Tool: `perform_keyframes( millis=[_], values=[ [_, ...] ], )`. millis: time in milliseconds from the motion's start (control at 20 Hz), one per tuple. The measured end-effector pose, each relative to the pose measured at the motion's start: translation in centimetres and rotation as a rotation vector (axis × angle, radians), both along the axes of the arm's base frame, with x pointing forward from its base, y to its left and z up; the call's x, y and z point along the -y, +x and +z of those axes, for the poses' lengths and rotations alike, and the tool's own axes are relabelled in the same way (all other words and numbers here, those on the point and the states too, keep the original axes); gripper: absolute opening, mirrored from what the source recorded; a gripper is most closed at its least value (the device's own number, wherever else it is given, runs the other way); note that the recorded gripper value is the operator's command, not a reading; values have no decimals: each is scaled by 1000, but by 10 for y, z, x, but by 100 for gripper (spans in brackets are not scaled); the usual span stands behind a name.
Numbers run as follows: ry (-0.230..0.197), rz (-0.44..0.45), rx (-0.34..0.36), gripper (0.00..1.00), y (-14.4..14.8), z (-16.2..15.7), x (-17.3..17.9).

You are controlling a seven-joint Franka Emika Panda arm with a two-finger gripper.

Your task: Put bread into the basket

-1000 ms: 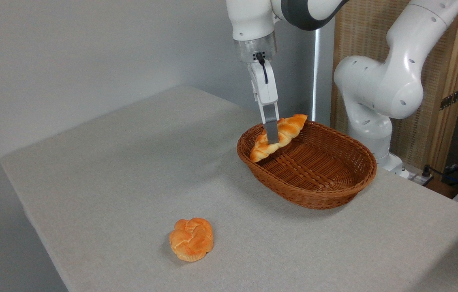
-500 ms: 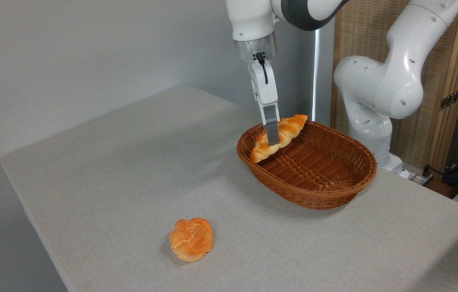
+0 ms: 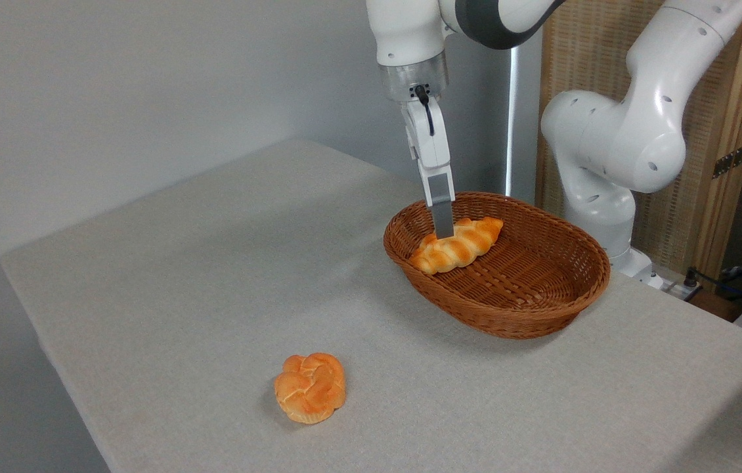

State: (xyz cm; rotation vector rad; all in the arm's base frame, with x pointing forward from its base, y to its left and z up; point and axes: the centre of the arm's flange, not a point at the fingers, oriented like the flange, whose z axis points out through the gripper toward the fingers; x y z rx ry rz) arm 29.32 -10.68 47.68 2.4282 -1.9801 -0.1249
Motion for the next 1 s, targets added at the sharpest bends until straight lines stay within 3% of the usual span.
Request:
perform_keyframes(
  millis=[200, 450, 850, 1000],
  values=[
    [-10, 30, 32, 100, 4, 15, 1],
    [-42, 147, 94, 100, 25, 55, 3],
    [-124, 359, 122, 100, 138, 117, 4],
    [-133, 414, 119, 100, 172, 131, -5]
  ],
)
